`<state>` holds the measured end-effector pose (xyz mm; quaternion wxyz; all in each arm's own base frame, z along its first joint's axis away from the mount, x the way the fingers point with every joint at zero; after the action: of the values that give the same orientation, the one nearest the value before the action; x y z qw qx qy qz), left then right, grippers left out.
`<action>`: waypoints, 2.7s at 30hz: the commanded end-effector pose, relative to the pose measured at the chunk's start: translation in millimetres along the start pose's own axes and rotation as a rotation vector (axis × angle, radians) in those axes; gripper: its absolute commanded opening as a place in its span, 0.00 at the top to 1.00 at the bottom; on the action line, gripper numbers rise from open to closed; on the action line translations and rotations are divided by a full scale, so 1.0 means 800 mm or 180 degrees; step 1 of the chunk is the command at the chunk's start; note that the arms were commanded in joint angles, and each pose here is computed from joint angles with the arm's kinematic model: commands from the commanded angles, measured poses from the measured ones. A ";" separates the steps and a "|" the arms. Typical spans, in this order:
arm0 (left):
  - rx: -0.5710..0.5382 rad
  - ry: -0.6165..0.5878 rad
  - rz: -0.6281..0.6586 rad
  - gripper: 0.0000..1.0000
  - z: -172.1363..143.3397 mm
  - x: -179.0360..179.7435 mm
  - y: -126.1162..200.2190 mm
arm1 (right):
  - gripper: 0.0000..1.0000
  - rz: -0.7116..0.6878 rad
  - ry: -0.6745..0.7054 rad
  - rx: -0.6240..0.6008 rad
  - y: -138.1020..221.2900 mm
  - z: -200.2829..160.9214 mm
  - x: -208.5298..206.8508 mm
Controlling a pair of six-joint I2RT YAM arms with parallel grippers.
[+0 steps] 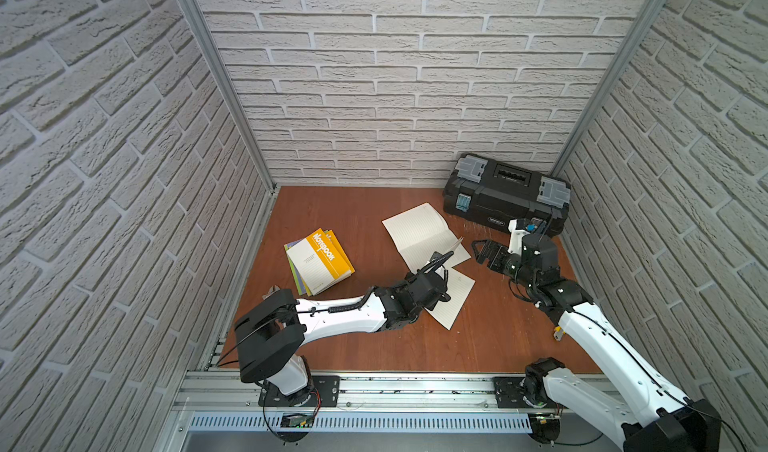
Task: Close the notebook
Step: Close the notebook at the center of the board, then pick up the notebook from the center of the board.
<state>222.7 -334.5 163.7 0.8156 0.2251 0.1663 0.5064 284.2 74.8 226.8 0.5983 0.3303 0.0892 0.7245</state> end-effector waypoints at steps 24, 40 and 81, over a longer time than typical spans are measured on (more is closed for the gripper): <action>-0.0086 -0.2441 0.0064 1.00 -0.114 -0.131 -0.023 | 0.04 0.0391 -0.0161 0.0587 -0.043 -0.039 0.006; -0.0067 -0.2594 0.0150 1.00 -0.120 -0.134 -0.031 | 0.06 0.0184 -0.0409 0.1060 -0.067 -0.156 -0.039; 0.0374 0.0860 -0.1696 0.27 0.070 0.016 0.045 | 0.07 -0.0055 -0.0343 0.1398 -0.083 -0.194 -0.061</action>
<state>225.8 -324.6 252.8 0.9050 0.1626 0.2102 0.3324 262.0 93.4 68.2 0.5191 0.4781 0.1839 0.6842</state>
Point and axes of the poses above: each gripper's point midway between its finger pads, its own y axis back along the fingers, its own x axis along the line the jaws close on, z = x × y, the point moved 4 cm from there along y, back along the fingers, and after that the axes turned 12 degrees about y, right-handed, at the moved point
